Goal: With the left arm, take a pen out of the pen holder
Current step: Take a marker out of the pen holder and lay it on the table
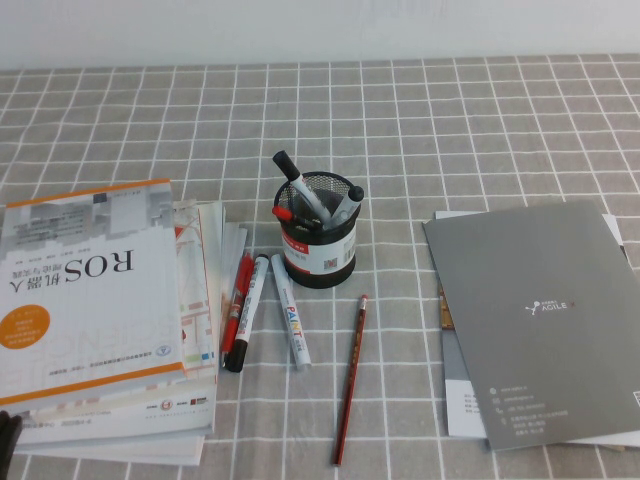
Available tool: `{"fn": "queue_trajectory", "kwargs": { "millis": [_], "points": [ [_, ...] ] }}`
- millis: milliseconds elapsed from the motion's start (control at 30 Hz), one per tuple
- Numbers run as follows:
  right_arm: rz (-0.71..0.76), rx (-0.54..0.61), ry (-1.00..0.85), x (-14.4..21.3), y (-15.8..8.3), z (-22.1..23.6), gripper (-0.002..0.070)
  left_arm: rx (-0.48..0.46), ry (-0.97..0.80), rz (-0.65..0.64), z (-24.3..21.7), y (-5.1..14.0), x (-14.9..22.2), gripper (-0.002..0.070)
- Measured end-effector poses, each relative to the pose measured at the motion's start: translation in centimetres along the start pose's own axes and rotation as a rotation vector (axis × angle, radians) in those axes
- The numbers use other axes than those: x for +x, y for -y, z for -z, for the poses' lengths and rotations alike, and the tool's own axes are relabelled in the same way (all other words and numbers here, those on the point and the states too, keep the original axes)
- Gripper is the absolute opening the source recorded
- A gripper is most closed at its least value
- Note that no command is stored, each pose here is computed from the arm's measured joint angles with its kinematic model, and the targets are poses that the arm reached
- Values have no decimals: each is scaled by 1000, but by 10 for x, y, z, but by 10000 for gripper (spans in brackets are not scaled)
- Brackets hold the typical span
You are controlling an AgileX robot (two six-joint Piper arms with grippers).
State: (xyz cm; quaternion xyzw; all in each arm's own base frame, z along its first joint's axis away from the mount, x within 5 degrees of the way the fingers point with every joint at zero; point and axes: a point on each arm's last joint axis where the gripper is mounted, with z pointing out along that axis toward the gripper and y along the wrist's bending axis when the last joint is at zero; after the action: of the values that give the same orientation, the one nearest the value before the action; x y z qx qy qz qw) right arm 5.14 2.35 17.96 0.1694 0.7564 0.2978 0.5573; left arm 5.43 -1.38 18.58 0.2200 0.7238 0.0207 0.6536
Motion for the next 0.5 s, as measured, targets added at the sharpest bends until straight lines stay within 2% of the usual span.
{"fn": "queue_trajectory", "kwargs": {
  "millis": [167, 367, 500],
  "points": [
    [0, 0, 0, 0, 0, 0, -13, -37, -12, 6, 0, -2, 1, -3],
    [0, 0, 0, 0, 0, 0, -13, -30, -35, 22, 0, -1, 3, -3],
    [0, 0, 0, 0, 0, 0, -13, 1, -60, 160, 0, 2, 5, -3]
  ]
}}
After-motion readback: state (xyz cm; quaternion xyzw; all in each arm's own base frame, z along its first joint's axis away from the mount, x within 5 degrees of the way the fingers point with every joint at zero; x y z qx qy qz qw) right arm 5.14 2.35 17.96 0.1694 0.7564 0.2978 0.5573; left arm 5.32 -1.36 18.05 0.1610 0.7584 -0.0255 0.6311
